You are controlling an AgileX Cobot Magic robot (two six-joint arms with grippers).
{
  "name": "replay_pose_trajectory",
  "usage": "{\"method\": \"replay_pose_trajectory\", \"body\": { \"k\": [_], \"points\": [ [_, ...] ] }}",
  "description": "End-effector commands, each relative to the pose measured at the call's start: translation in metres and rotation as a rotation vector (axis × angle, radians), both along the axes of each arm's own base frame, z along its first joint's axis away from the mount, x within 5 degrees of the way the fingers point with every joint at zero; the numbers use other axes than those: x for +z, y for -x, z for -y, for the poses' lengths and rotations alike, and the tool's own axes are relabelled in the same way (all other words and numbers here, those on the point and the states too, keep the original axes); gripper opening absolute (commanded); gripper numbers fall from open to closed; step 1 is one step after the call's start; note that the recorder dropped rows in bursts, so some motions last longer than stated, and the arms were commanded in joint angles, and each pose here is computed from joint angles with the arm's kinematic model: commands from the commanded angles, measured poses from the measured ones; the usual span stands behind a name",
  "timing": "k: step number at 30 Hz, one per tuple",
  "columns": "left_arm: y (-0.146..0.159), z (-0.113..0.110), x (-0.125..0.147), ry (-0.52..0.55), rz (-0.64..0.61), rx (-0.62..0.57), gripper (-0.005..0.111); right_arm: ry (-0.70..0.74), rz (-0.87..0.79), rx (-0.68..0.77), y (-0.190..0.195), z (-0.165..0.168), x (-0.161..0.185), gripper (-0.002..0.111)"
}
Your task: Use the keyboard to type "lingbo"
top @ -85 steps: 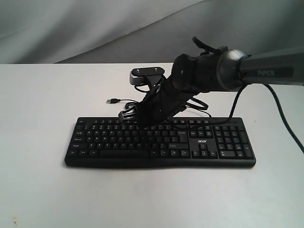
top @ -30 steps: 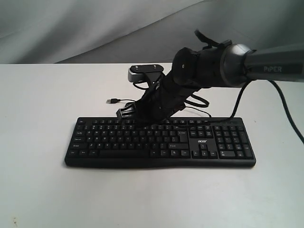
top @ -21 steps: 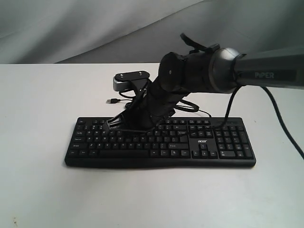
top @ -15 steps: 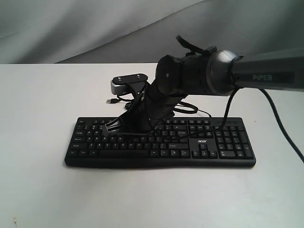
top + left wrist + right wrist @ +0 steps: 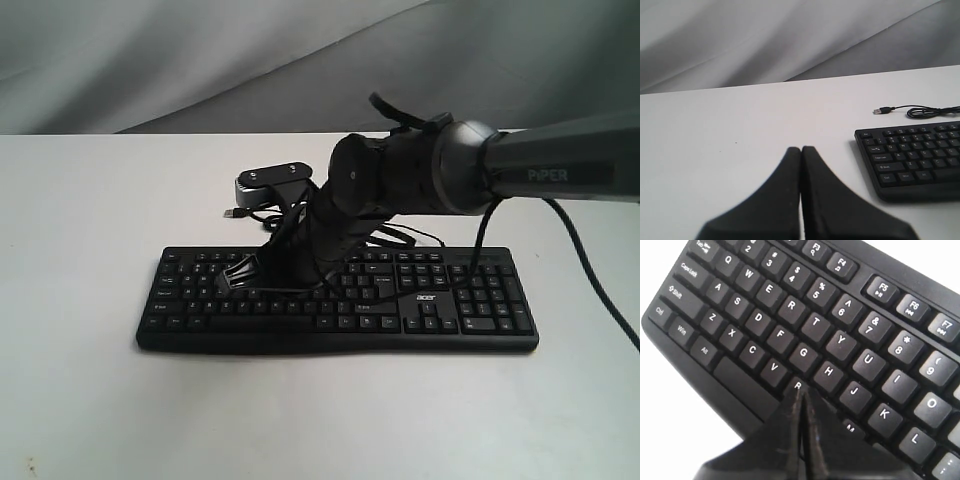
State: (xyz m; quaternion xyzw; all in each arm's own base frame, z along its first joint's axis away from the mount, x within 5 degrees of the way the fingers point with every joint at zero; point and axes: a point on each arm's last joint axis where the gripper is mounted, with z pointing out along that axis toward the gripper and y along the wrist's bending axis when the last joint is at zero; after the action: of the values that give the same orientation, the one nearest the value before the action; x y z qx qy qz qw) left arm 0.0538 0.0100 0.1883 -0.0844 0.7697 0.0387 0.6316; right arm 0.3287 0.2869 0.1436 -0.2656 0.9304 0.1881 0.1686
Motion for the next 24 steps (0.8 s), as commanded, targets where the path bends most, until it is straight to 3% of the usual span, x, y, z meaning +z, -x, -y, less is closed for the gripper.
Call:
{"method": "replay_pose_trajectory", "body": {
  "k": [1, 24],
  "points": [
    [0.000, 0.000, -0.001, 0.011, 0.005, 0.002, 0.001, -0.009, 0.019, -0.003, -0.001, -0.002, -0.003, 0.000],
    [0.000, 0.000, -0.001, 0.011, 0.005, 0.002, 0.001, -0.011, 0.010, -0.020, -0.003, -0.003, -0.013, 0.000]
  ]
}}
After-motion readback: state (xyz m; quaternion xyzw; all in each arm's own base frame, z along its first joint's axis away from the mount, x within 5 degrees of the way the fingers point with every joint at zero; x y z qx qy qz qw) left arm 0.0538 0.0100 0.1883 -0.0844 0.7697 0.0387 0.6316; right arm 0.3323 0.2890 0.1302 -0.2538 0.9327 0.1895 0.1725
